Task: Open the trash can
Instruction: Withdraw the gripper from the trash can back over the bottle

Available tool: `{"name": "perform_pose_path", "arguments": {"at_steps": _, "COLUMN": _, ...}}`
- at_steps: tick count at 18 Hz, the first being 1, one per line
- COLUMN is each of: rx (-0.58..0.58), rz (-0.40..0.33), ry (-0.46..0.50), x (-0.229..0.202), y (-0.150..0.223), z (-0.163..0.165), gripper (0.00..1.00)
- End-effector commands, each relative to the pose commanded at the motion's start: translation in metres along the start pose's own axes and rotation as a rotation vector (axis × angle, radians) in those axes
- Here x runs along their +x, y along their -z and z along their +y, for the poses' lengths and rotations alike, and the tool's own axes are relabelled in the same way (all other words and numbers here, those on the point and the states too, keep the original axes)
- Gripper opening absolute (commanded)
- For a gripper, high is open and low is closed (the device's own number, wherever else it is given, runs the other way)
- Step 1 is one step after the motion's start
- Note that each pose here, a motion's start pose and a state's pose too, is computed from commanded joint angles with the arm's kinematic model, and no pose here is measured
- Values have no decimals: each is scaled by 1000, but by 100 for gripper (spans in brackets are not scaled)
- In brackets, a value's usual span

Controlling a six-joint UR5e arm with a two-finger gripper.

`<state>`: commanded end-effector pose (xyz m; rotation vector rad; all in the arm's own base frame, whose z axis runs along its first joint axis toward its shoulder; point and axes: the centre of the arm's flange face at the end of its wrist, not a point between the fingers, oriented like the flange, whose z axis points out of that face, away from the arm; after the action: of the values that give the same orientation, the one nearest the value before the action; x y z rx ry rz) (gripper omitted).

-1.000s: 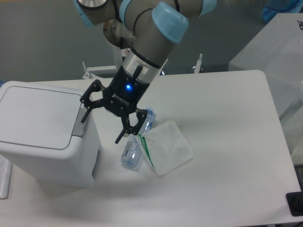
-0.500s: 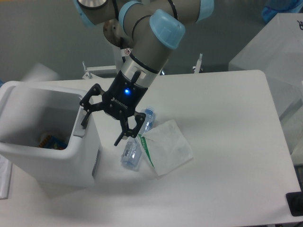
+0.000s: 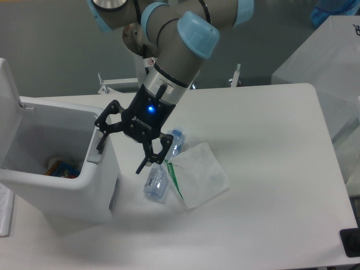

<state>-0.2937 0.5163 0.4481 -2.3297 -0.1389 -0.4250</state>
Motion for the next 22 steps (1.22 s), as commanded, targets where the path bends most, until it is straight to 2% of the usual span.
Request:
{"name": "perform_pose_path", "arguments": {"at_steps": 4, "rx": 22, "rz": -14, "ry": 47, "x": 0, "y": 12, "z": -10, "gripper": 100}}
{"name": "perform_pose_path", "arguments": {"at_steps": 11, "rx": 54, "rz": -88, "ry": 37, "x": -32, "y": 41, "z": -28, "gripper": 100}}
{"name": "perform_pose_path", "arguments": {"at_steps": 16, "rx": -62, "rz": -260, "ry": 43, "x": -96, "y": 30, "z": -25, "gripper": 100}}
{"name": "perform_pose_path", "arguments": {"at_steps": 22, "rx": -191, "rz": -322, "ry": -88, "x": -171, "y": 19, "z": 9, "gripper": 100}}
